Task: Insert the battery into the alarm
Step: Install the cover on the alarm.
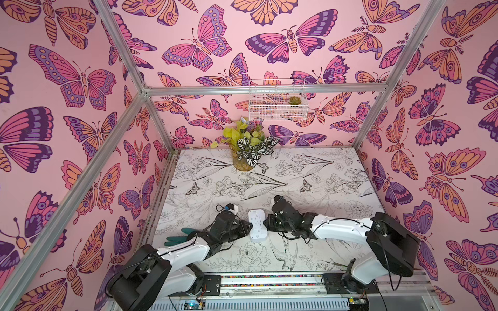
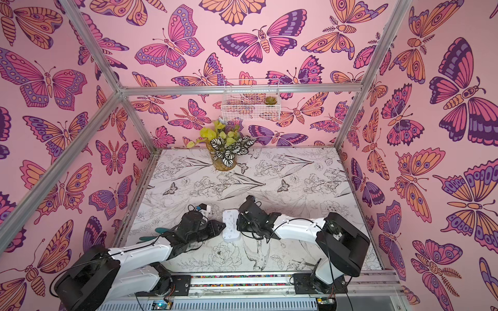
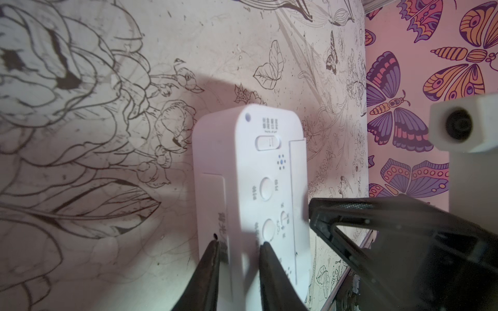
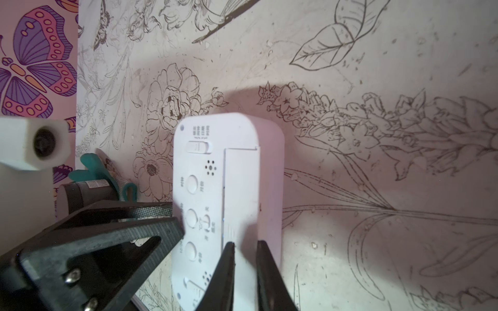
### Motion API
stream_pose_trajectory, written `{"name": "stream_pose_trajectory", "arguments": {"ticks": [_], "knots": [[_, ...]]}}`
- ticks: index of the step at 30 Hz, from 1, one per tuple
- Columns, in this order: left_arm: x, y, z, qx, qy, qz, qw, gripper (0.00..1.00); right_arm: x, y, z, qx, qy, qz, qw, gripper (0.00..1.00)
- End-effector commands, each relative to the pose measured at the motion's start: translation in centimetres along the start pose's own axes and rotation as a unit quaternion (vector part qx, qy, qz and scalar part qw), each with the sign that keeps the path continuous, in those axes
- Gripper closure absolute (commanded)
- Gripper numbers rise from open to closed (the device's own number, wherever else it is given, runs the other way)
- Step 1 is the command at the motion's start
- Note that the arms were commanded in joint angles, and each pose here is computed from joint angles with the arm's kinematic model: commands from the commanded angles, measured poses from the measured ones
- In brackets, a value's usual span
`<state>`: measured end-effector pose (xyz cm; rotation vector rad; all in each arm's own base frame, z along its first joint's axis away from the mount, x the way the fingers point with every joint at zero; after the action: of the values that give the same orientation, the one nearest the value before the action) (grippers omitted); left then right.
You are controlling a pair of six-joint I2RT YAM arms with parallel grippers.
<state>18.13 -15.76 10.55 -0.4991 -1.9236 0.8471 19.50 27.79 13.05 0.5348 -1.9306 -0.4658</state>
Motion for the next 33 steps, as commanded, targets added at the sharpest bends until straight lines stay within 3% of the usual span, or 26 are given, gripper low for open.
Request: {"name": "stream_pose_trajectory", "arguments": {"ticks": [1, 10, 20, 29, 33], "knots": [[-0.1, 0.4, 0.6, -0.007, 0.026, -0.012, 1.0, 0.72, -0.7, 0.6, 0.2, 0.01, 0.013, -0.001, 1.0, 0.82], [-0.3, 0.2, 0.5, -0.006, 0.029, -0.011, 0.999, 0.73, -1.3, 1.1, 0.5, 0.014, 0.023, -0.005, 1.0, 0.82], [-0.5, -0.6, 0.1, -0.001, 0.032, 0.007, 0.999, 0.74, -2.7, 4.4, 2.4, 0.063, 0.045, 0.016, 0.997, 0.82], [-0.8, -1.1, 0.0, 0.001, 0.036, 0.026, 0.999, 0.75, -3.6, 5.6, 3.1, 0.026, 0.064, -0.05, 0.996, 0.81], [-0.1, -1.0, -0.2, -0.006, 0.014, 0.016, 1.0, 0.74, -1.7, 4.2, 2.2, 0.057, 0.026, 0.018, 0.998, 0.76]]}}
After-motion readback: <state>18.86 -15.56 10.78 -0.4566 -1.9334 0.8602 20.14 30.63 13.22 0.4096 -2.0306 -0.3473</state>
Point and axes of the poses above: each gripper's point midway between its finger pads, its own x axis back along the fingers, its own y axis along the line the jaws close on, z = x × y, the point moved 9 cm from there along x, back along the fingers, and after that the axes turned 2 degrees about x, right-handed, at the moved point
